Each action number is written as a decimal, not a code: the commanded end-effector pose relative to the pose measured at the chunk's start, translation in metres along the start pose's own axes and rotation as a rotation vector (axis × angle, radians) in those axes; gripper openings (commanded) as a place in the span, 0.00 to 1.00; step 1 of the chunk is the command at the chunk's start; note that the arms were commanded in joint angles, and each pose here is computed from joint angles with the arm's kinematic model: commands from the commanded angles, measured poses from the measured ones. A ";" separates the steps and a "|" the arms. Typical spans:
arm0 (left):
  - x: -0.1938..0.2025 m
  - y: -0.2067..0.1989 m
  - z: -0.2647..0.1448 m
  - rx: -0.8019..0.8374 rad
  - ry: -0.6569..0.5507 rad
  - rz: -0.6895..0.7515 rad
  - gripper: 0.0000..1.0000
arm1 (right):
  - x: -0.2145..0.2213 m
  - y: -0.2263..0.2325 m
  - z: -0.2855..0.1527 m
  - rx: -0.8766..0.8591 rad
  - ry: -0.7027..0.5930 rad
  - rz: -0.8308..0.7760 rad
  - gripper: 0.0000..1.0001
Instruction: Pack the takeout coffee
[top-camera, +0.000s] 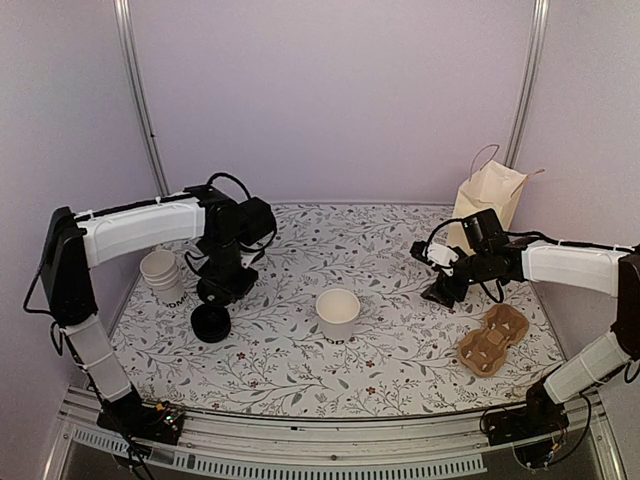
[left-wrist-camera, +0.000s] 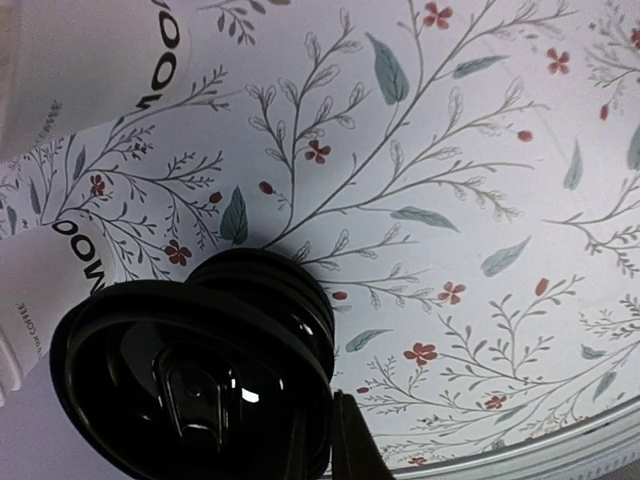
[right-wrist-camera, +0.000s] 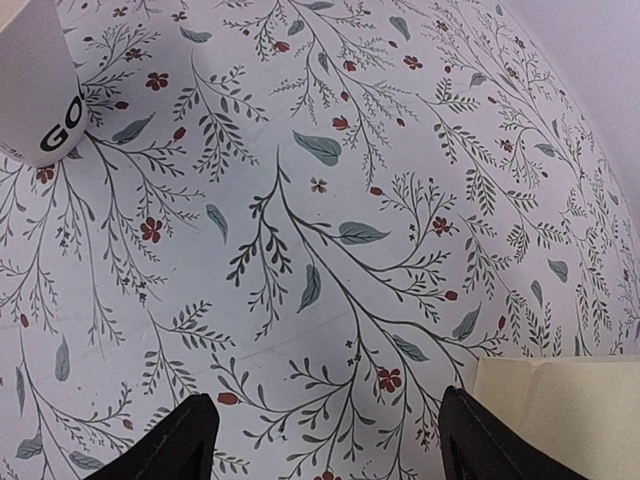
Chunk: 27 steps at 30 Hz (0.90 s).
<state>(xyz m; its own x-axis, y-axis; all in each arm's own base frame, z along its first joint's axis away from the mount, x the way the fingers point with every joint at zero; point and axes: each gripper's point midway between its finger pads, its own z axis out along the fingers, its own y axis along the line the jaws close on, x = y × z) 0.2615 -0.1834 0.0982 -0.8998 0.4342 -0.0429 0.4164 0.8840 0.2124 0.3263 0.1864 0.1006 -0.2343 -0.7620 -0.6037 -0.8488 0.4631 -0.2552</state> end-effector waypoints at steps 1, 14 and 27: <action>-0.025 -0.027 -0.076 0.174 -0.181 -0.011 0.06 | -0.009 0.004 -0.003 -0.045 -0.034 0.025 0.79; -0.103 -0.108 -0.298 0.830 -0.873 0.111 0.06 | -0.150 0.019 -0.117 -0.312 -0.450 0.076 0.78; -0.083 -0.115 -0.377 1.392 -1.214 0.139 0.05 | -0.272 0.027 -0.195 -0.366 -0.747 -0.052 0.99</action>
<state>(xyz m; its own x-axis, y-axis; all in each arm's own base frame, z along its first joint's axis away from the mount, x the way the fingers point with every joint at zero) 0.2540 -0.3884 0.3938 -0.5715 -0.0321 -0.8200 0.7810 0.2854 -0.5555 0.2760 0.2922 0.3969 0.0818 -0.2414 -0.9670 -0.9685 0.2099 -0.1343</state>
